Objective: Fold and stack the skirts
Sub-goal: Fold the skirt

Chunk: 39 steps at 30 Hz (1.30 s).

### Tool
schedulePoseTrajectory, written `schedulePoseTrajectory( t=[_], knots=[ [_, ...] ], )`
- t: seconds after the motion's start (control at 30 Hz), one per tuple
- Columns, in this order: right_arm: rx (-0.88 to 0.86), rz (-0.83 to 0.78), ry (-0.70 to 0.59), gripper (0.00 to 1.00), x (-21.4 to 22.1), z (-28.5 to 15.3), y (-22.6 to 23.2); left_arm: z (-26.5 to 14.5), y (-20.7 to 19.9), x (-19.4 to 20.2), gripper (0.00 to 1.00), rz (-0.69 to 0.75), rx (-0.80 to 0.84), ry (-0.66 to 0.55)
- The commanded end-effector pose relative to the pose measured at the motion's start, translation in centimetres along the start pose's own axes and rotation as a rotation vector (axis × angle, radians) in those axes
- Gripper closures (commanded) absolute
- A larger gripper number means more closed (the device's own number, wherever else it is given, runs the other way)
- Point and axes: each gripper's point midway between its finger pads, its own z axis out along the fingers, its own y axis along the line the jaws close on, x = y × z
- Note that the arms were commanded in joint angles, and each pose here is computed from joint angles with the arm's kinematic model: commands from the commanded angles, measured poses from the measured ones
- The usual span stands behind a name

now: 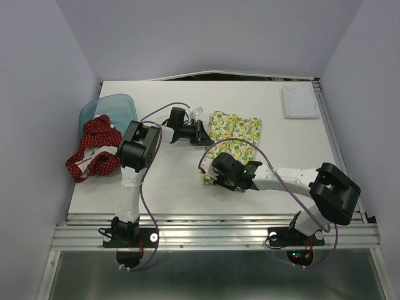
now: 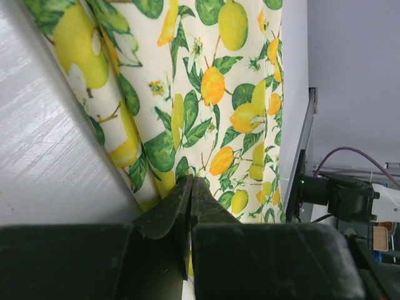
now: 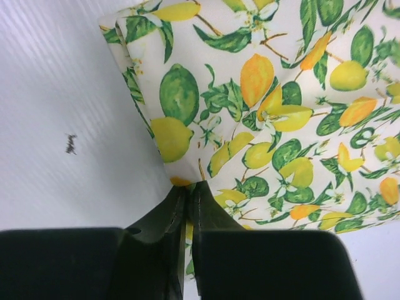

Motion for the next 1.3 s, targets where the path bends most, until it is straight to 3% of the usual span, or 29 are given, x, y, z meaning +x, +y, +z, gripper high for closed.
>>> schedulePoseTrajectory(
  t=[0.0, 0.2, 0.3, 0.6, 1.0, 1.27],
  knots=[
    [-0.146, 0.036, -0.053, 0.99, -4.1, -3.5, 1.1, -0.6, 3.6, 2.0, 0.89, -0.009, -0.144, 0.033],
    [-0.378, 0.012, -0.047, 0.99, -5.2, -5.4, 4.5, -1.4, 4.5, 2.4, 0.9, 0.027, -0.216, 0.058],
    [-0.415, 0.024, -0.05, 0.99, -5.7, -6.0, 3.3, -1.6, 4.7, 3.1, 0.9, 0.027, -0.222, 0.074],
    [-0.467, 0.171, -0.058, 0.99, -5.6, -6.2, -4.4, -1.6, 5.1, 3.3, 0.91, 0.03, -0.231, 0.084],
    [-0.417, 0.185, -0.101, 0.99, -5.9, -5.4, -13.8, -1.8, 5.8, 3.4, 0.91, 0.043, -0.268, 0.109],
    [-0.393, 0.168, -0.048, 0.99, -2.1, -0.6, -18.1, -1.7, 5.9, 3.2, 0.91, 0.051, -0.266, 0.11]
  ],
)
